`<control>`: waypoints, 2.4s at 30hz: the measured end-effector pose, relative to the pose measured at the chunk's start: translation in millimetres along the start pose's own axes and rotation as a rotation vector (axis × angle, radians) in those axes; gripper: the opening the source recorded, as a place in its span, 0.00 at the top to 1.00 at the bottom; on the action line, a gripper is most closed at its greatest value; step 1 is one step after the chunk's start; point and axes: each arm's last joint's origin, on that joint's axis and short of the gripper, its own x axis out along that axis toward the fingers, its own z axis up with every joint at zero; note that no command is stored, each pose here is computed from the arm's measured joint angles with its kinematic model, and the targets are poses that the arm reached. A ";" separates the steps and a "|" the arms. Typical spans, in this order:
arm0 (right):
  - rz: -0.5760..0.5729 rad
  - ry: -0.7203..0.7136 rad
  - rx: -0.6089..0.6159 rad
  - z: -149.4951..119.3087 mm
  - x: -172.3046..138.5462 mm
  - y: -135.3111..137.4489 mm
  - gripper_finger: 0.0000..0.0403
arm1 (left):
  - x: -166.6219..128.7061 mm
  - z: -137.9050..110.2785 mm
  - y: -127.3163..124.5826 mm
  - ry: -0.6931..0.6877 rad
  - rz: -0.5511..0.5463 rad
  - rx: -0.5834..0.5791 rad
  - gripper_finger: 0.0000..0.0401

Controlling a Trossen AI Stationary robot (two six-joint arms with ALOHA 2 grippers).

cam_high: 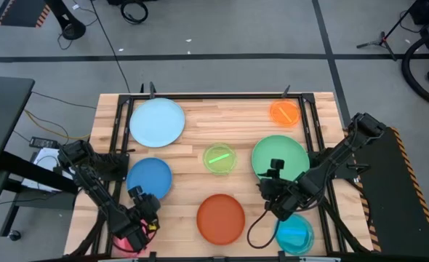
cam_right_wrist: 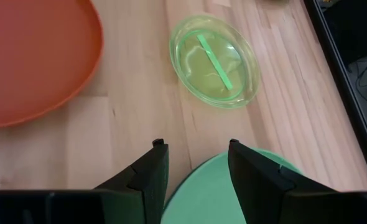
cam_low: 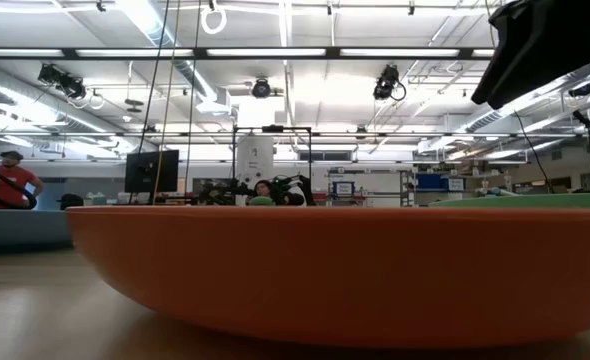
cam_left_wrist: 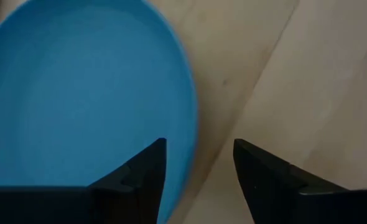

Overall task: Stack plastic plates
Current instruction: Stack the large dark blue plate on the large light green plate

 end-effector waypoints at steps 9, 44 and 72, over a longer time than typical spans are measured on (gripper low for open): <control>0.002 0.010 -0.049 5.3 6.9 -5.1 0.57 | 18.1 -11.5 7.2 0.023 -0.012 0.030 0.64; 0.353 -0.526 -0.680 72.0 19.5 -4.8 0.55 | 3.9 186.0 -18.8 -0.450 -0.385 0.568 0.97; 0.394 -0.378 -0.708 71.5 45.8 -34.9 0.46 | -30.7 193.8 -29.8 -0.469 -0.456 0.502 0.97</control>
